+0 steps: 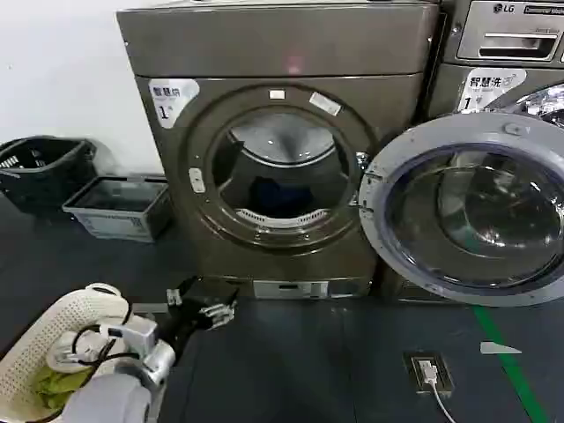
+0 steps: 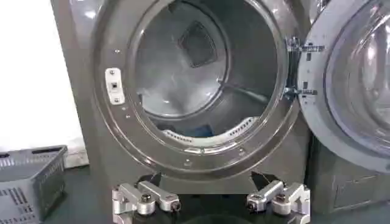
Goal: Grasp the clothes from the dryer.
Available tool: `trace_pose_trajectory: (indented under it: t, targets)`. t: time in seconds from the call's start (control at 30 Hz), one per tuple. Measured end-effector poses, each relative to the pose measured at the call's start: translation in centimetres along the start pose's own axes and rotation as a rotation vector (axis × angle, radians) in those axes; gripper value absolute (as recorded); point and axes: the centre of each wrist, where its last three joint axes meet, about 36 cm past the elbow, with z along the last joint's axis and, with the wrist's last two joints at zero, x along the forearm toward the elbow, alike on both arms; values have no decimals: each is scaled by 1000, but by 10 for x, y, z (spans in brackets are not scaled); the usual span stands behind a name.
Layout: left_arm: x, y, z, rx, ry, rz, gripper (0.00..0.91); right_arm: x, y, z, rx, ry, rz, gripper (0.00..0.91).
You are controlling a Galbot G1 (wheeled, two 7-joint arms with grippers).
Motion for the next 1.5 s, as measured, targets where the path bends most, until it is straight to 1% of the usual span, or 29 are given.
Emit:
trace_pose_trajectory:
  t: [0.2,0.33,1.07,1.5]
  targets:
    - [1,-1,0,-1,0,0,907,-1,0,8,14,-13,16,907]
    - [3,-2,1,2,2,3,907,-1,1,9,17,-21,17,907]
    - [7,-3,1,9,1,-1,907,-2,7,15,14,-21,28,907]
    - [4,-1,3,17,5,-11,907,-2,5,17,12,-17,40,907]
